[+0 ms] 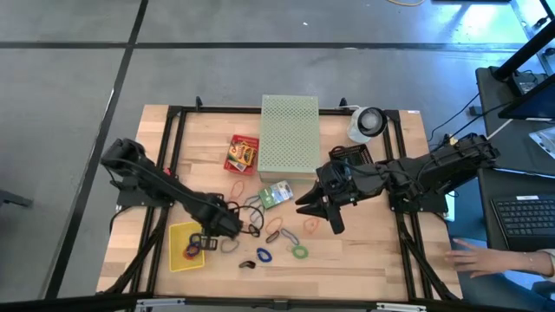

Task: Pick & Place Office Desk Supplies
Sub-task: Put the crayola box into the orange bin

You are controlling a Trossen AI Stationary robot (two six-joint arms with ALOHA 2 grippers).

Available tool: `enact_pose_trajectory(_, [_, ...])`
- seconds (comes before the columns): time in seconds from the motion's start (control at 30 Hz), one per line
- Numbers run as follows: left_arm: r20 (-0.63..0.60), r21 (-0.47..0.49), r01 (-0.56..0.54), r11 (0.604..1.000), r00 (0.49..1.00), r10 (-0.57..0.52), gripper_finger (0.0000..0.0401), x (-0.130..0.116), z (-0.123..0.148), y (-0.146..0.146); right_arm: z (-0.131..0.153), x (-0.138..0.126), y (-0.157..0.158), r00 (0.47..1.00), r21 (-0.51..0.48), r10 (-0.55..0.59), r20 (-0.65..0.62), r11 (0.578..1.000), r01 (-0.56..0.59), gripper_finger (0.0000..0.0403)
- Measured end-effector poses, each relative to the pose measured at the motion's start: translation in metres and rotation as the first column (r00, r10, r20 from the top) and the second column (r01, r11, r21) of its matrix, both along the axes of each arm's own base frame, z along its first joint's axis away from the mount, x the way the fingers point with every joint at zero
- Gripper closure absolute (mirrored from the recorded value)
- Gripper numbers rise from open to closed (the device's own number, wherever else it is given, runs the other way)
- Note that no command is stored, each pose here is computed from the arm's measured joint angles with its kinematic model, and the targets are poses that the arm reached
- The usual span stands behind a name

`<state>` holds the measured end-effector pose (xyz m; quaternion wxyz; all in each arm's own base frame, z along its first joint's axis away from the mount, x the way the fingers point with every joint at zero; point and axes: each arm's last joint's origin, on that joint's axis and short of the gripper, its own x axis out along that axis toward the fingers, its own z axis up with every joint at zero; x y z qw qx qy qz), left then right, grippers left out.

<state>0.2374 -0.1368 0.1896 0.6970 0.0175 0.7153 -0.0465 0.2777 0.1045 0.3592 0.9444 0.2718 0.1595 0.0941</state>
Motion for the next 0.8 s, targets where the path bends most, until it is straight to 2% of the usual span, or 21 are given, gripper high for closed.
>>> enact_pose_trajectory(0.5, [-0.043,0.039,-0.029,0.999,0.999,0.03,0.0251,-0.007,-0.016,-0.022,0.0,-0.001,0.002,1.0,-0.006,0.009,0.001,1.0,-0.009,0.0268])
enact_pose_trajectory(0.8, [-0.092,0.108,-0.023,0.994,0.995,0.033,0.025,-0.009,-0.031,-0.028,0.0,-0.002,0.004,1.0,-0.016,0.02,0.004,1.0,-0.02,0.0268])
